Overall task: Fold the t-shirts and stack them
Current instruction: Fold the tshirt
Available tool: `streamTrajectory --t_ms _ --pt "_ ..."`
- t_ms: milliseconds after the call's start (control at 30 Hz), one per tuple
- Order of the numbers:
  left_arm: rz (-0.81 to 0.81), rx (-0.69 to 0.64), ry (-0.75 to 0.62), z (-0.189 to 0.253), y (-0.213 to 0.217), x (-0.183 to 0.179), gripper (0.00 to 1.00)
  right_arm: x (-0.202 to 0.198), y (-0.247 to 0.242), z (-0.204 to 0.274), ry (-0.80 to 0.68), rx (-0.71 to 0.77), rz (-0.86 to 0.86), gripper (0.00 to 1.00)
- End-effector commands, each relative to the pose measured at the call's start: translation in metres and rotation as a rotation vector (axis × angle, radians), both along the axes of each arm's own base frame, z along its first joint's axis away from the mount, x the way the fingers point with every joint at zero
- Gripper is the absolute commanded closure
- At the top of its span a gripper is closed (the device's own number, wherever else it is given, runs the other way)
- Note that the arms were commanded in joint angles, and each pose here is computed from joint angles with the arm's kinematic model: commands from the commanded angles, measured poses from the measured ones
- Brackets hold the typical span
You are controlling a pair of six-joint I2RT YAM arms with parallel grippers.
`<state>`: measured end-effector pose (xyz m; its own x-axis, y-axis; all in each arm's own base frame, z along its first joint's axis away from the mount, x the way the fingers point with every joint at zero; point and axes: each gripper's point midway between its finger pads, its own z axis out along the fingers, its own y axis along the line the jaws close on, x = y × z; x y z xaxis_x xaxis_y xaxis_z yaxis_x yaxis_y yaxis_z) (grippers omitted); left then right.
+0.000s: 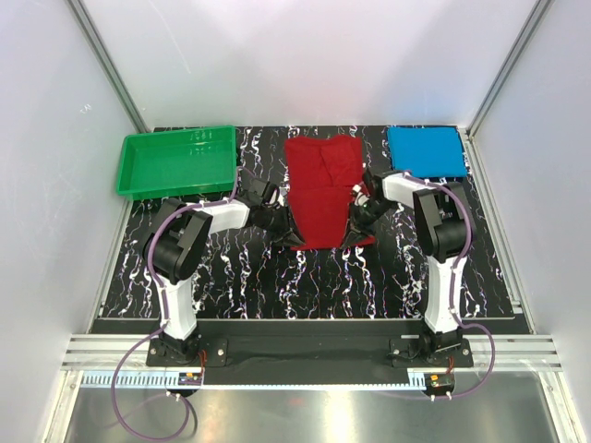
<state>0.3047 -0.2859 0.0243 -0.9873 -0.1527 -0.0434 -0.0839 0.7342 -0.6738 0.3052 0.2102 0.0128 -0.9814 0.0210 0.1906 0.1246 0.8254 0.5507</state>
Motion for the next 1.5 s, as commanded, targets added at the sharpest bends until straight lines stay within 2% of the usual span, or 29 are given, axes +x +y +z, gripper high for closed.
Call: streamTrajectory --t_ms 0,633,667,800,833,933,967,1000,1133,1467 --pt "-0.003 0.086 0.027 -0.024 0.017 -0.011 0.67 0.015 -0.025 0.016 -0.082 -0.01 -0.046 0.89" --pt "-0.025 0.09 0.012 -0.02 0.024 -0.014 0.67 -0.002 -0.102 0.011 -0.035 -0.071 -0.272 0.87" --pt "-0.029 0.088 0.01 -0.016 0.023 -0.015 0.67 -0.006 -0.105 0.017 -0.044 -0.073 -0.283 0.85" --pt "-0.036 0.064 -0.074 0.022 0.017 -0.015 0.63 -0.007 -0.107 0.036 -0.125 -0.081 -0.297 0.64" --pt "-0.037 0.062 -0.086 0.028 0.017 -0.017 0.59 -0.008 -0.107 0.037 -0.139 -0.078 -0.299 0.55" --pt "-0.017 0.055 -0.136 0.05 0.019 -0.022 0.46 -0.006 -0.102 0.035 -0.155 -0.045 -0.322 0.45" --pt "-0.002 0.058 -0.143 0.053 0.021 -0.023 0.41 -0.001 -0.098 0.031 -0.17 -0.015 -0.33 0.44" --pt "0.006 0.053 -0.163 0.06 0.024 -0.025 0.39 0.002 -0.09 0.034 -0.148 0.043 -0.365 0.43" --pt "0.03 0.074 -0.173 0.06 0.033 -0.031 0.34 0.007 -0.08 0.023 -0.119 0.103 -0.426 0.41" --pt "0.12 0.0 -0.08 0.025 0.03 -0.022 0.37 0.006 -0.081 0.011 -0.111 0.088 -0.45 0.43"
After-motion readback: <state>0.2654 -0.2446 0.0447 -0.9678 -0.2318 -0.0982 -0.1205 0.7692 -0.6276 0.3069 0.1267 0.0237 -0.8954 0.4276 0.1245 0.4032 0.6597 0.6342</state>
